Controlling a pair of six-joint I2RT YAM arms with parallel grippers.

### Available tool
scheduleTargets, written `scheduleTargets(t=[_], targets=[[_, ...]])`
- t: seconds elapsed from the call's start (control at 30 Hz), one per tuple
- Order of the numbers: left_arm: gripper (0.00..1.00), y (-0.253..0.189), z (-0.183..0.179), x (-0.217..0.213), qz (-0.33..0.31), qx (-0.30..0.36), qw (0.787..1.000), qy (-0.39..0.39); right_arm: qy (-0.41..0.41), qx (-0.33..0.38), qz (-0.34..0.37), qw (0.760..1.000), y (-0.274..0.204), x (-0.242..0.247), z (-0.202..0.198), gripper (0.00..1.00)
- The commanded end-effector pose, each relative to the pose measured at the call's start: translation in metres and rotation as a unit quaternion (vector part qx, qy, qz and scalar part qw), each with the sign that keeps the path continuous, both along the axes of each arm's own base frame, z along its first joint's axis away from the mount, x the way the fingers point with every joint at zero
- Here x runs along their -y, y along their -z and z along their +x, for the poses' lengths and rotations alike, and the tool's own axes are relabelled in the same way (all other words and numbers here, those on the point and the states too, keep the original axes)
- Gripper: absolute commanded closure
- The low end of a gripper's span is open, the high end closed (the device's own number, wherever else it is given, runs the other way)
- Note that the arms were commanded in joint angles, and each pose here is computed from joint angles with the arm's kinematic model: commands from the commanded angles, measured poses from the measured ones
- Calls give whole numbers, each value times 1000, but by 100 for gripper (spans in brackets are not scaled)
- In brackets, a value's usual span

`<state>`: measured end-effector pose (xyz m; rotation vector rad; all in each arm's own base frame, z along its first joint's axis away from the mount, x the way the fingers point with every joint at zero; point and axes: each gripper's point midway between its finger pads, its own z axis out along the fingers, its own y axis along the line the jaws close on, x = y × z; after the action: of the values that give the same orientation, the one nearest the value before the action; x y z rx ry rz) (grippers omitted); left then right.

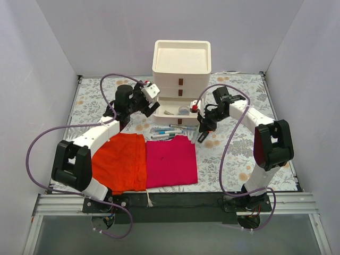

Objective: Sort the stationery into containers
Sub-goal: Close the drawer in the storage box.

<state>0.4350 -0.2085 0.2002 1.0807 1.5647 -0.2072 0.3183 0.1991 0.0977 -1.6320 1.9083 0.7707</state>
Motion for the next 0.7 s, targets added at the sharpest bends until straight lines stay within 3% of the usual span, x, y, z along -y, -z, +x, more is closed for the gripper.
scheduleTargets(t=[0.0, 0.07, 0.1, 0.13, 0.27, 0.67], targets=[[20, 10, -11, -38, -37, -41, 990, -129, -10, 42, 27, 999, -6, -14, 8, 99], [34, 12, -20, -46, -46, -60, 987, -142, 3, 68, 32, 997, -1, -20, 24, 99], [73, 21, -27, -47, -54, -87, 984, -149, 24, 60, 34, 997, 1, -23, 28, 99], [100, 27, -31, -52, -57, -100, 981, -158, 42, 82, 36, 995, 2, -27, 44, 99], [100, 35, -40, -60, -68, -132, 973, -179, 80, 106, 36, 990, 2, -35, 66, 99], [100, 45, -43, -81, -78, -141, 962, -221, 174, 182, 24, 967, -2, -46, 157, 99]])
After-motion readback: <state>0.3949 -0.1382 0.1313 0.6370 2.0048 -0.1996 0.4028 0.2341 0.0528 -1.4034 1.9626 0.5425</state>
